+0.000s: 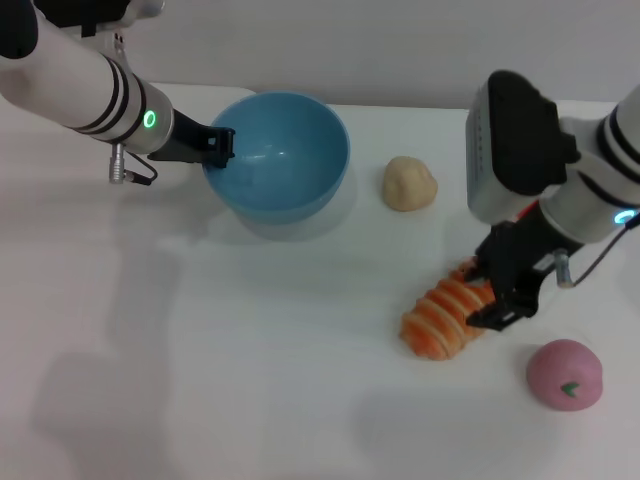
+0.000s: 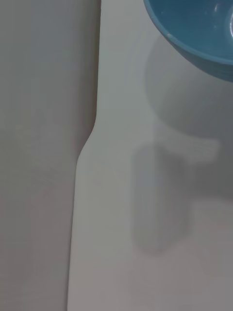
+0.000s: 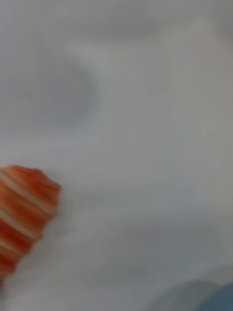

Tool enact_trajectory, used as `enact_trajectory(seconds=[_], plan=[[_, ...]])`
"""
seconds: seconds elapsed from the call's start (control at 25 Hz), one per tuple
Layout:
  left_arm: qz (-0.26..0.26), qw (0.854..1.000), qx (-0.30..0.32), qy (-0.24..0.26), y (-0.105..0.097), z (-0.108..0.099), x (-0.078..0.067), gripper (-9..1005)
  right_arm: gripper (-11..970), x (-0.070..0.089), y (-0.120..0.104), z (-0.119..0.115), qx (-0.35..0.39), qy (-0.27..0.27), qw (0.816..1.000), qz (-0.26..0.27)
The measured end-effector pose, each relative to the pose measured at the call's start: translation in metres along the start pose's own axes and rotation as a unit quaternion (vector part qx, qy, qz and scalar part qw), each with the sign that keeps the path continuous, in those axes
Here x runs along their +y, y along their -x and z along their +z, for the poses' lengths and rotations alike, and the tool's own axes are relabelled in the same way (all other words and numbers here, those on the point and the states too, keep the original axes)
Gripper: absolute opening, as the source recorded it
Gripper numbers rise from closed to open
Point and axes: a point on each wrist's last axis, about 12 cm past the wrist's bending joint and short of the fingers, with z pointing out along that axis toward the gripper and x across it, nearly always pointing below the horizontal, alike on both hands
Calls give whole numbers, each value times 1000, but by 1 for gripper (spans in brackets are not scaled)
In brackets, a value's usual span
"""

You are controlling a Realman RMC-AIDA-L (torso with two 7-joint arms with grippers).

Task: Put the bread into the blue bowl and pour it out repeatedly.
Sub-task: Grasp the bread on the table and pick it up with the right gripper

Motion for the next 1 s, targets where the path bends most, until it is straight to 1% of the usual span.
enact_trajectory(seconds=[0.24, 0.56, 0.76, 1.0], plan=[[-1, 1000, 1, -1, -1, 0, -1, -1, 541, 5, -6, 13, 24, 9, 1000, -5], [-4, 1000, 0, -5, -1, 1, -2, -1, 541, 0, -10, 26, 31, -28, 999, -4], [-6, 1000, 1, -5, -1, 1, -1, 0, 540, 0, -10, 34, 47, -40, 998, -12], [-8, 1000, 3, -4, -3, 1, 0, 0, 519, 3, -6, 53, 64, -60, 996, -22]])
